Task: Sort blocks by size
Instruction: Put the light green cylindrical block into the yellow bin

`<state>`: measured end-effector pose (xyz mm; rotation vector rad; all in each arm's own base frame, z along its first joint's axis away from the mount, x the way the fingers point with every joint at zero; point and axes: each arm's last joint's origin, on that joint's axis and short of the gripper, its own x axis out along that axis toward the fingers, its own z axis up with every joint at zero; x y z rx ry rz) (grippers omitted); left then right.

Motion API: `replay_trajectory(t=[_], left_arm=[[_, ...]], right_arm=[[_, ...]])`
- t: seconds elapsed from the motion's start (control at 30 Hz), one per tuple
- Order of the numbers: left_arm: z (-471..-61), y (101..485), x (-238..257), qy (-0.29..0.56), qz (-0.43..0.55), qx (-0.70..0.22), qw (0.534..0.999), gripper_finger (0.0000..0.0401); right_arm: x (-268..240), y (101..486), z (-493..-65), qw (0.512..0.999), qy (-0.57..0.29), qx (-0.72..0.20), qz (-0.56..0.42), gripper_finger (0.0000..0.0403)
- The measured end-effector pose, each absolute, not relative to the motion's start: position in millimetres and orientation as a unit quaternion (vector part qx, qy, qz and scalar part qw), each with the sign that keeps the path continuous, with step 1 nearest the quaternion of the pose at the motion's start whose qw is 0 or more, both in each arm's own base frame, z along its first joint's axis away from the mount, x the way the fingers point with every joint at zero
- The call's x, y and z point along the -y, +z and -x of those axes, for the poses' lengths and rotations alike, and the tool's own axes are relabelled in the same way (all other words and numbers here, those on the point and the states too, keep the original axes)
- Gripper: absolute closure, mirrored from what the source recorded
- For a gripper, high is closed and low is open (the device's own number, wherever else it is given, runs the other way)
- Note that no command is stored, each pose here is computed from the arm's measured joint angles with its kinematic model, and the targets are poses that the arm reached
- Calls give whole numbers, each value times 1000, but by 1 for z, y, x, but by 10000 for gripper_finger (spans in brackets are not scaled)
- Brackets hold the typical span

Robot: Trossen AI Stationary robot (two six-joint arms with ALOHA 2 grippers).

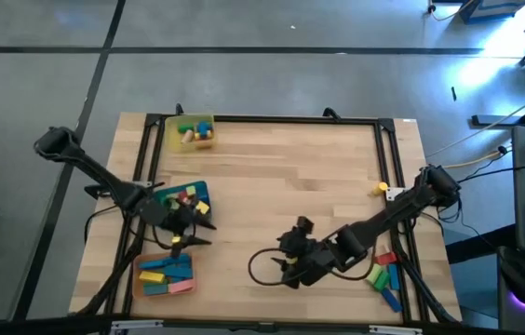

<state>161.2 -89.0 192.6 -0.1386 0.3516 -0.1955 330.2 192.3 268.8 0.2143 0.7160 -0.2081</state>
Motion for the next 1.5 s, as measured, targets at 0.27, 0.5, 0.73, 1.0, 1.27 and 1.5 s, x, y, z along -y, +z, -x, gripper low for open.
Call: replay_trajectory(t=[0.27, 0.5, 0.73, 1.0, 1.27, 1.5], left_arm=[[-153, 161, 92, -49, 97, -196, 975, 203], [-157, 155, 94, -45, 89, -208, 973, 203], [-157, 153, 95, -45, 82, -213, 973, 203], [-157, 152, 95, -46, 76, -213, 973, 203], [-157, 153, 95, -46, 76, -213, 973, 203], [-157, 153, 95, -47, 73, -213, 973, 203]], right_arm=[[-195, 284, -298, 798, -164, -513, -270, 139], [-220, 269, -262, 658, -298, -559, -407, 139], [-242, 252, -226, 519, -418, -570, -481, 139], [-238, 224, -209, 459, -497, -564, -473, 139], [-228, 195, -202, 382, -538, -588, -468, 139], [-223, 181, -196, 365, -552, -590, -462, 139]])
